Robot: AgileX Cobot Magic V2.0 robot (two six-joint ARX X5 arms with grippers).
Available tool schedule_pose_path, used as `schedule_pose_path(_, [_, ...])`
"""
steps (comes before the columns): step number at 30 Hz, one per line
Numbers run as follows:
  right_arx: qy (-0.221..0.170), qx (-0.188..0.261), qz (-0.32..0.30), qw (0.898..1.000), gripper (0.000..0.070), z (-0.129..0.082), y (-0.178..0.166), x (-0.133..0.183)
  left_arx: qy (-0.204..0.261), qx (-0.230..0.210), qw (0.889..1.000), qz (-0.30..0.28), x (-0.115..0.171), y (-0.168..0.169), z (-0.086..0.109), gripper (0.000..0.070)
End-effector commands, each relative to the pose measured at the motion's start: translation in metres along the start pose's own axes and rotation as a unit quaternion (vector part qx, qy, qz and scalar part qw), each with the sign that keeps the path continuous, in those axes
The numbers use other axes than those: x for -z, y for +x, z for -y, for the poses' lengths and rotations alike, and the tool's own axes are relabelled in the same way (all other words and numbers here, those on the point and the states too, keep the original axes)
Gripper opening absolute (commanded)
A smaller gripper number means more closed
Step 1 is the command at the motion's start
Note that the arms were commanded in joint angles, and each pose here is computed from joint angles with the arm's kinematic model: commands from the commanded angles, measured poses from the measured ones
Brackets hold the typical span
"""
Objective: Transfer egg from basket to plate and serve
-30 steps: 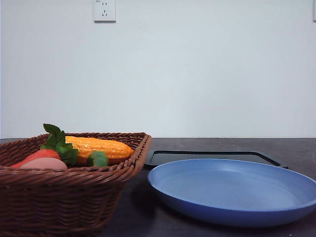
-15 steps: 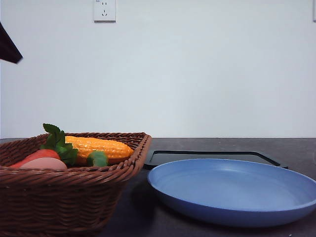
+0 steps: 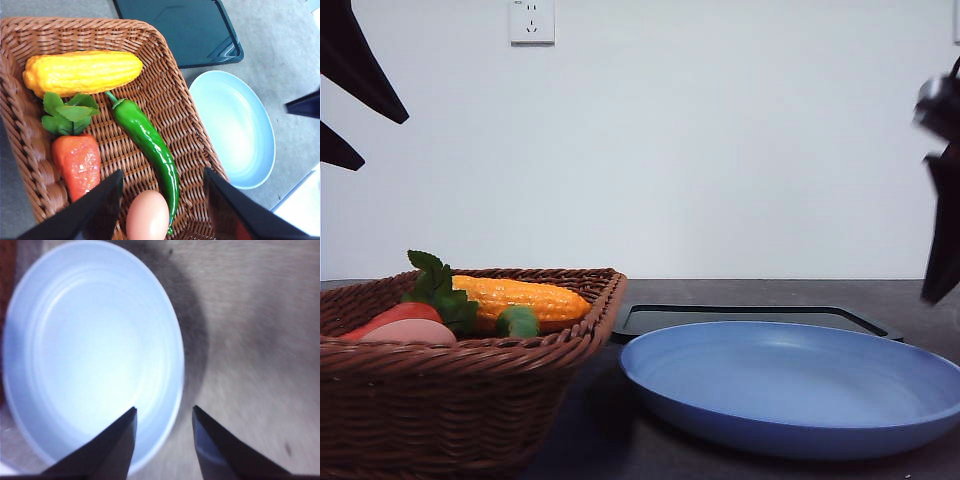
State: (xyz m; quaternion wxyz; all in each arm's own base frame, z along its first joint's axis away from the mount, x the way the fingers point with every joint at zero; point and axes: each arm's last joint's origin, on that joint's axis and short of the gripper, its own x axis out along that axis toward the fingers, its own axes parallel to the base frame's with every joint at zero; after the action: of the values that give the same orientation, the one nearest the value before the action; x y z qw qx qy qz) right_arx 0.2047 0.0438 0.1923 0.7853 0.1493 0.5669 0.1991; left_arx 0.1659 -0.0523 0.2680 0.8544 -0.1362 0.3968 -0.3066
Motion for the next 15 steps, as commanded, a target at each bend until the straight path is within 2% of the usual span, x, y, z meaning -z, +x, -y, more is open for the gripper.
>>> schedule_pose_path(1, [0.001, -0.001, -0.009, 1.000, 0.0230, 0.002, 0.010, -0.002, 0.007, 0.006, 1.000, 0.004, -0.004, -0.001, 0.002, 0.0330])
schedule_pose_path(8, [0.003, -0.005, -0.026, 1.000, 0.0219, 0.007, 0.034, -0.009, 0.007, 0.006, 1.000, 0.004, -0.004, -0.001, 0.002, 0.0327])
schedule_pose_path(13, [0.009, -0.011, -0.045, 0.999, 0.0124, 0.010, 0.045, -0.009, 0.008, 0.006, 1.000, 0.004, -0.004, -0.001, 0.002, 0.0325])
schedule_pose_path(15, [0.008, -0.009, -0.044, 0.999, 0.0065, 0.010, 0.046, -0.009, 0.008, 0.006, 1.000, 0.004, -0.004, -0.001, 0.002, 0.0325])
